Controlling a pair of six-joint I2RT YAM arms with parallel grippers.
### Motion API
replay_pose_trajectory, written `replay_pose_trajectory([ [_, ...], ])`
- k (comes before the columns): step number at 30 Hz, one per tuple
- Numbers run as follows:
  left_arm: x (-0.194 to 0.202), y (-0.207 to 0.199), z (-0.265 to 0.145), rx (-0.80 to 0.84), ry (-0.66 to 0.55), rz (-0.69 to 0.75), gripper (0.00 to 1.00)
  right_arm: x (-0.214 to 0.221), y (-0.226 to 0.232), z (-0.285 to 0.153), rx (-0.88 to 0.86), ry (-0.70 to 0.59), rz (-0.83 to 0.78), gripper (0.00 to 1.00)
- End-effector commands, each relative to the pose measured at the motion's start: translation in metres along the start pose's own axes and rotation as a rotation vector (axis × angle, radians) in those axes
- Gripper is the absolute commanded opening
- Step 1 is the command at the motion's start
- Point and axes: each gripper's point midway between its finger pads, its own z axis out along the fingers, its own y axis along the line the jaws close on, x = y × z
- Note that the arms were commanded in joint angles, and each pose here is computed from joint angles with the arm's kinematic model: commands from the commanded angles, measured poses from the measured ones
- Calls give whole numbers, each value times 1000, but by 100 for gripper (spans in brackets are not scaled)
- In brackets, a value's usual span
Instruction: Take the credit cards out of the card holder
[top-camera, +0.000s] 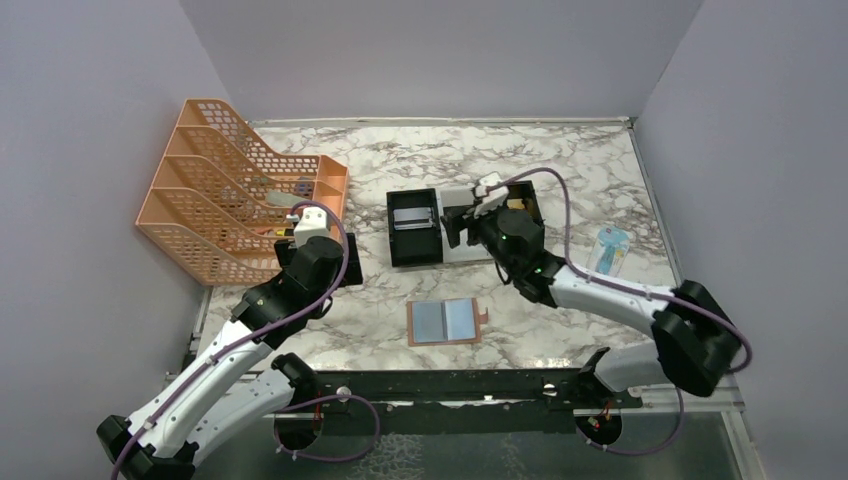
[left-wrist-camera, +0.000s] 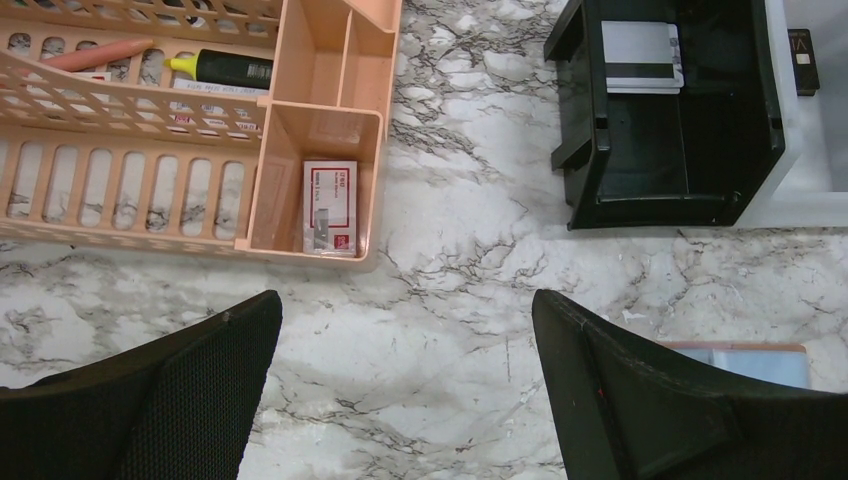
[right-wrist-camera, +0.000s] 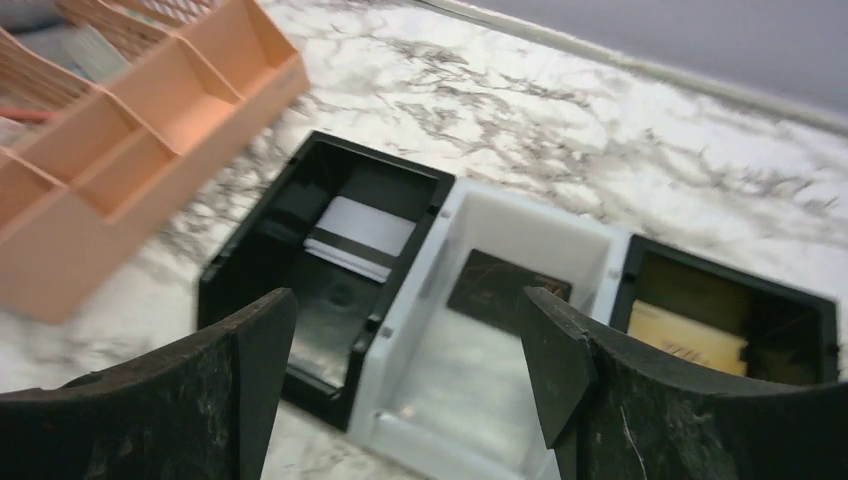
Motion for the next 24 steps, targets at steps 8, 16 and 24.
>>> replay_pose_trajectory([
  [8,7,1,6,-21,41,30,99,67,76,-112,-321,337,616,70],
  [16,10,0,9,-34,56,40,99,115,102,-125,-142,554,428,66],
  [24,9,1,8,-34,49,31,99,126,124,-115,-11,617,335,64],
])
